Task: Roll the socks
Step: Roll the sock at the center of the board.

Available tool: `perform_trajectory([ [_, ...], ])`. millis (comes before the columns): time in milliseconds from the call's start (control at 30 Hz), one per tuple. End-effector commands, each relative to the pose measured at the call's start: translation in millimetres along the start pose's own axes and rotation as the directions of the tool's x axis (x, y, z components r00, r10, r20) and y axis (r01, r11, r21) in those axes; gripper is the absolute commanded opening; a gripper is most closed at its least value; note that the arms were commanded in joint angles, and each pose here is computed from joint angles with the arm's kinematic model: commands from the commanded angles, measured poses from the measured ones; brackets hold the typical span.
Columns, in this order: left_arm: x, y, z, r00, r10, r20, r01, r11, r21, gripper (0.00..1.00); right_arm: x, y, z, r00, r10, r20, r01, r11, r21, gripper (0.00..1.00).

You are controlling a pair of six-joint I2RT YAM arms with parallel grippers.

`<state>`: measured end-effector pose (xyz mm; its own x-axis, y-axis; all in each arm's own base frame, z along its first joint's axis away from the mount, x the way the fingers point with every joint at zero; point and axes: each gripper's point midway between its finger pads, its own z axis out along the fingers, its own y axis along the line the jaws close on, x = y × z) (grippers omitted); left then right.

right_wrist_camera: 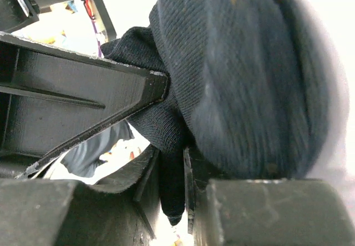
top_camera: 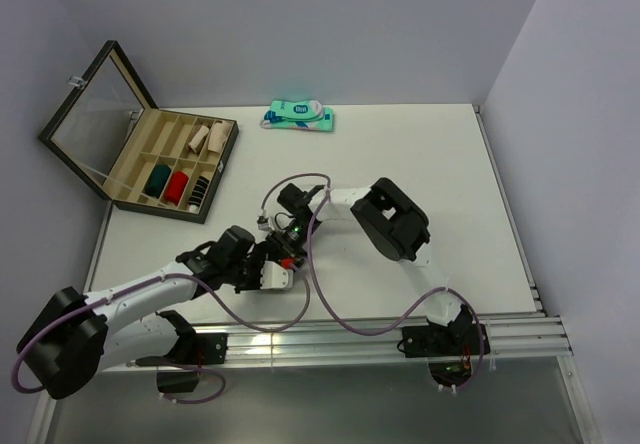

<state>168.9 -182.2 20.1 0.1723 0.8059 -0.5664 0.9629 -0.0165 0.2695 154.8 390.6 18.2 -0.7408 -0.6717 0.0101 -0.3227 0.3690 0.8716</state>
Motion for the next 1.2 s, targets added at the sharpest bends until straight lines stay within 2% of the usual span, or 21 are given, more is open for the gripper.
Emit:
perform_trajectory([
  [0, -6.5, -6.1, -1.0, 1.000, -0.028, -0.007, 0.028, 0.997, 0.076, 0.13, -8.4, -33.6, -5.9, 0.995, -0.031, 0.091, 0.012, 0.981, 0.196, 0.24],
  [33, -9.1, -9.3, -0.9, 0.999, -0.036, 0.000, 0.036, 0.994, 0.100, 0.10, -3.7, -35.1, -6.7, 0.994, 0.007, 0.110, -0.029, 0.979, 0.201, 0.25],
  [100, -15.2, -17.4, -2.2, 0.998, -0.067, 0.018, 0.063, 0.983, 0.173, 0.03, -19.9, -24.6, -24.3, 0.976, -0.047, 0.214, 0.002, 0.978, 0.207, 0.28],
  [133, -15.8, -20.0, -3.1, 0.997, -0.078, 0.021, 0.072, 0.978, 0.198, 0.01, -12.4, -27.6, -27.3, 0.971, 0.000, 0.241, -0.050, 0.978, 0.202, 0.29],
  [167, -20.8, -24.3, -4.8, 0.995, -0.085, 0.046, 0.072, 0.969, 0.237, 0.00, -27.0, -20.2, -46.6, 0.943, -0.057, 0.328, -0.021, 0.973, 0.228, 0.34],
  [233, -17.6, -25.4, -5.7, 0.993, -0.110, 0.043, 0.095, 0.959, 0.267, 0.00, -18.0, -25.6, -57.6, 0.918, -0.025, 0.395, -0.076, 0.969, 0.237, 0.38],
  [267, -21.4, -30.2, -8.5, 0.992, -0.113, 0.062, 0.089, 0.948, 0.307, 0.00, -29.5, -16.3, -78.7, 0.876, -0.078, 0.477, -0.053, 0.966, 0.255, 0.41],
  [333, -19.6, -29.6, -10.5, 0.988, -0.138, 0.074, 0.106, 0.937, 0.333, 0.00, -19.2, -22.3, -88.7, 0.847, -0.048, 0.530, -0.103, 0.962, 0.252, 0.41],
  [367, -20.3, -29.7, -15.0, 0.986, -0.141, 0.088, 0.101, 0.929, 0.356, 0.00, -26.5, -17.6, -108.5, 0.798, -0.089, 0.596, -0.098, 0.957, 0.274, 0.42],
  [500, -15.4, -25.0, -15.3, 0.979, -0.187, 0.083, 0.139, 0.904, 0.403, 0.00, -17.5, -24.6, -140.4, 0.703, -0.121, 0.701, -0.175, 0.926, 0.335, 0.42],
  [533, -14.6, -31.2, -18.7, 0.973, -0.217, 0.074, 0.164, 0.882, 0.442, 0.00, -8.7, -28.1, -139.9, 0.697, -0.126, 0.706, -0.183, 0.921, 0.345, 0.42],
  [567, -15.1, -21.2, -20.8, 0.970, -0.227, 0.089, 0.167, 0.884, 0.437, 0.00, -11.4, -12.1, -150.7, 0.656, -0.179, 0.733, -0.139, 0.926, 0.350, 0.42],
  [600, -11.4, -29.9, -22.9, 0.959, -0.277, 0.060, 0.213, 0.844, 0.493, 0.00, -9.8, -12.0, -156.1, 0.632, -0.199, 0.749, -0.149, 0.918, 0.369, 0.42],
  [667, -10.2, -17.6, -26.4, 0.951, -0.300, 0.069, 0.226, 0.833, 0.505, 0.00, -3.0, -2.8, -166.3, 0.589, -0.245, 0.770, -0.134, 0.910, 0.392, 0.42],
  [700, -8.4, -25.1, -29.0, 0.933, -0.357, 0.037, 0.277, 0.783, 0.557, 0.00, 1.6, -6.5, -170.0, 0.570, -0.270, 0.777, -0.145, 0.897, 0.418, 0.42],
  [733, -7.6, -25.6, -31.2, 0.926, -0.377, 0.028, 0.292, 0.762, 0.578, 0.00, 4.3, -1.0, -170.0, 0.559, -0.296, 0.775, -0.124, 0.894, 0.431, 0.42],
  [767, -7.4, -14.2, -32.7, 0.925, -0.378, 0.045, 0.285, 0.767, 0.575, 0.00, 4.5, 13.0, -178.6, 0.516, -0.341, 0.786, -0.093, 0.890, 0.447, 0.42],
  [867, -4.4, -11.9, -34.4, 0.901, -0.434, -0.001, 0.333, 0.690, 0.643, 0.00, 10.3, 31.9, -181.3, 0.459, -0.450, 0.766, -0.044, 0.850, 0.525, 0.42],
  [933, 0.4, -13.3, -31.1, 0.886, -0.463, -0.040, 0.364, 0.639, 0.677, 0.00, 10.2, 43.8, -176.7, 0.444, -0.541, 0.714, -0.005, 0.796, 0.605, 0.45],
  [967, 2.4, -14.5, -31.4, 0.874, -0.480, -0.080, 0.392, 0.596, 0.701, 0.00, 13.6, 50.9, -158.9, 0.465, -0.580, 0.669, 0.028, 0.764, 0.644, 0.45],
  [1167, 3.1, -12.1, -30.2, 0.847, -0.513, -0.142, 0.429, 0.500, 0.752, 0.00, 10.1, 75.5, -97.4, 0.495, -0.730, 0.472, 0.228, 0.633, 0.740, 0.49],
])
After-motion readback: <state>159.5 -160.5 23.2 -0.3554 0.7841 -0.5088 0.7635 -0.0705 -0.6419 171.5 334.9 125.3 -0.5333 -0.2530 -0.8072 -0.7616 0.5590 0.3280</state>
